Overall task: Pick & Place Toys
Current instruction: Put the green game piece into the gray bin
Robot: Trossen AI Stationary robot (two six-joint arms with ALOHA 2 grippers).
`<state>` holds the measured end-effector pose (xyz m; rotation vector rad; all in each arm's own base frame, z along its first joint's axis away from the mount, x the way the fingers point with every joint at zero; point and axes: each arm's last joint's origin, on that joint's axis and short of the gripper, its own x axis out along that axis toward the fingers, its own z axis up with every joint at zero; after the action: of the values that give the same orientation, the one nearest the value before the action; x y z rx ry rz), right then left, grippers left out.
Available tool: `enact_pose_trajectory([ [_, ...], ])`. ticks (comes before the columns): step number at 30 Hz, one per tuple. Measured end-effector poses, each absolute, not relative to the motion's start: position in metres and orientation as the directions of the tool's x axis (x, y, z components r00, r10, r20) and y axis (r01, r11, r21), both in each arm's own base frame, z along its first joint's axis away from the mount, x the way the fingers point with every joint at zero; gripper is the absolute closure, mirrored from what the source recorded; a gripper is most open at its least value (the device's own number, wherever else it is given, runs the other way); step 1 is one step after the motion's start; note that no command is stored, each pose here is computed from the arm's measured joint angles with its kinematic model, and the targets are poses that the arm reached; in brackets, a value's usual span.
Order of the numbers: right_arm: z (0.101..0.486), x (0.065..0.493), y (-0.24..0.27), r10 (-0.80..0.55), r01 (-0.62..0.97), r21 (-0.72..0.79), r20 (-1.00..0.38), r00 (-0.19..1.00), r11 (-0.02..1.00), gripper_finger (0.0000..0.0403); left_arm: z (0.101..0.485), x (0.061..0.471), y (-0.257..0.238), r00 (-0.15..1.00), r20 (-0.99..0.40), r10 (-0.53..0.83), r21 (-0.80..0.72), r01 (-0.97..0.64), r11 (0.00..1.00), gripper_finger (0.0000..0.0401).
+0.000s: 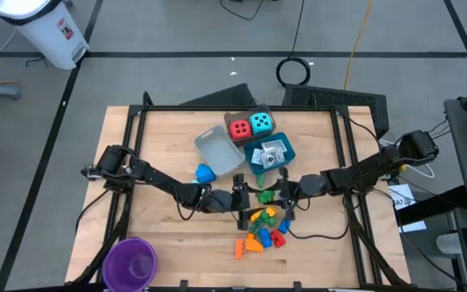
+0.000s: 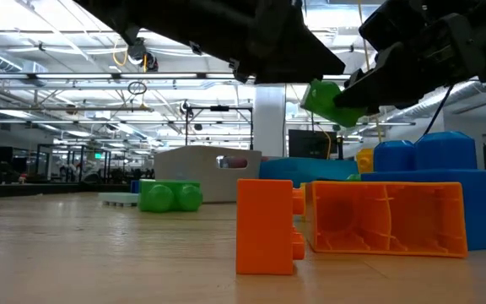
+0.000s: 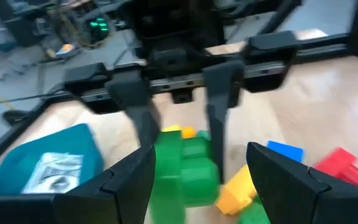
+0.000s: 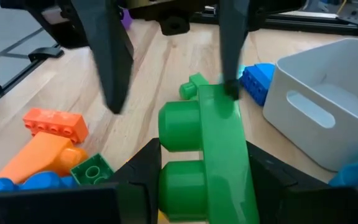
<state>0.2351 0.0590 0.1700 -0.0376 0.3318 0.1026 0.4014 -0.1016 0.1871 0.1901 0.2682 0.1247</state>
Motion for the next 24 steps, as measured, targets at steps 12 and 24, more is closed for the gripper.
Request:
enact_pose_trajectory([
  [12,0.174,0.236,0.062,0.136,-0.149,-0.025,-0.291,0.947,0.988,0.0266,0.186,0.402,-0.102,0.960,-0.259,0.105,0.120,-0.076,0.990,0.0086],
  [24,0.178,0.235,0.070,0.165,-0.187,-0.073,-0.244,0.956,0.980,0.0266,0.186,0.402,-0.103,0.964,-0.259,0.052,0.100,-0.027,0.995,0.0081],
])
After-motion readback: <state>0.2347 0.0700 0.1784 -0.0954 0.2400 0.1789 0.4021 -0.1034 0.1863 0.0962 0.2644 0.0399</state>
